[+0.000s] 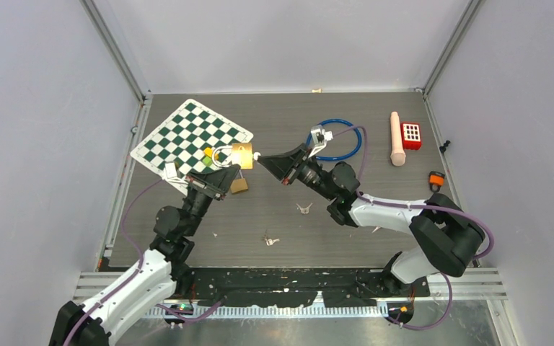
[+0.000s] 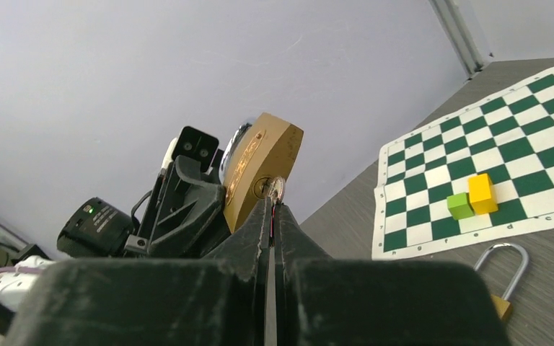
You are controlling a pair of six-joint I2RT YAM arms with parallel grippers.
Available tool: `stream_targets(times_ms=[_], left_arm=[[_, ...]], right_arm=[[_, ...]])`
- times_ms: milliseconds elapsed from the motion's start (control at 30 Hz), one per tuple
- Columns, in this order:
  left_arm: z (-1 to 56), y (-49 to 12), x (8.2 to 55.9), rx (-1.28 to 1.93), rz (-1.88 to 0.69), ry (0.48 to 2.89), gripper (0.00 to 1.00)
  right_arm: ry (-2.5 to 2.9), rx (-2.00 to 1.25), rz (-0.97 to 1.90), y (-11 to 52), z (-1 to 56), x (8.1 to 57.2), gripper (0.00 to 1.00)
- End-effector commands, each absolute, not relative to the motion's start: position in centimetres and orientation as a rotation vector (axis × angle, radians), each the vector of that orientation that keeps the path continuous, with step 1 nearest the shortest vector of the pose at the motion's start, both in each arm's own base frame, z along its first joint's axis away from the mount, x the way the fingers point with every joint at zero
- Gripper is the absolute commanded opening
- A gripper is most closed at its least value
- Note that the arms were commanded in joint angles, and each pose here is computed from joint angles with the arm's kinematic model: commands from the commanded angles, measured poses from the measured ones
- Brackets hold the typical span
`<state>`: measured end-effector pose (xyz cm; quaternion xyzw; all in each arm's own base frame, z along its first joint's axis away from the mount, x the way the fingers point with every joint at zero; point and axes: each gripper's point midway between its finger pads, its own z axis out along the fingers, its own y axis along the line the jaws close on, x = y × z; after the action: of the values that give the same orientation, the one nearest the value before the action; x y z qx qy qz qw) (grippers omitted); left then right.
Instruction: Unlock with the key
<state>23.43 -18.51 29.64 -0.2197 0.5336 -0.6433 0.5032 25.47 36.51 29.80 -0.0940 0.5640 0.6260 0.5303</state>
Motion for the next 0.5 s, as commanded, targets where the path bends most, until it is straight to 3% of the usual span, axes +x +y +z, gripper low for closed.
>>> stream_targets(times_ms=[0,167,300,367,467], left_arm=[[34.9,-18.7,20.8,-0.352,-1.606,1.152,0.00],[35.6,-18.4,20.7,-0.332,-1.586,1.125,0.00],[35.9,-18.3,20.5,-0.327,-1.594,1.112,0.00],[35.9,-18.2,20.5,-0.337,-1.599,1.108,0.00],[35.9,-18.1,20.5,-0.349,-1.608,1.102,0.00]], right_arm=[[1.263,-0.487,1.653,38.0,30.3,19.6,0.05],[1.238,-0.504,1.663,37.7,30.5,19.0,0.08],[1.224,-0.504,1.665,37.5,31.0,18.9,0.24],[1.217,-0.502,1.667,37.4,31.3,18.8,0.39],[1.224,-0.472,1.676,37.0,31.2,19.1,0.49]])
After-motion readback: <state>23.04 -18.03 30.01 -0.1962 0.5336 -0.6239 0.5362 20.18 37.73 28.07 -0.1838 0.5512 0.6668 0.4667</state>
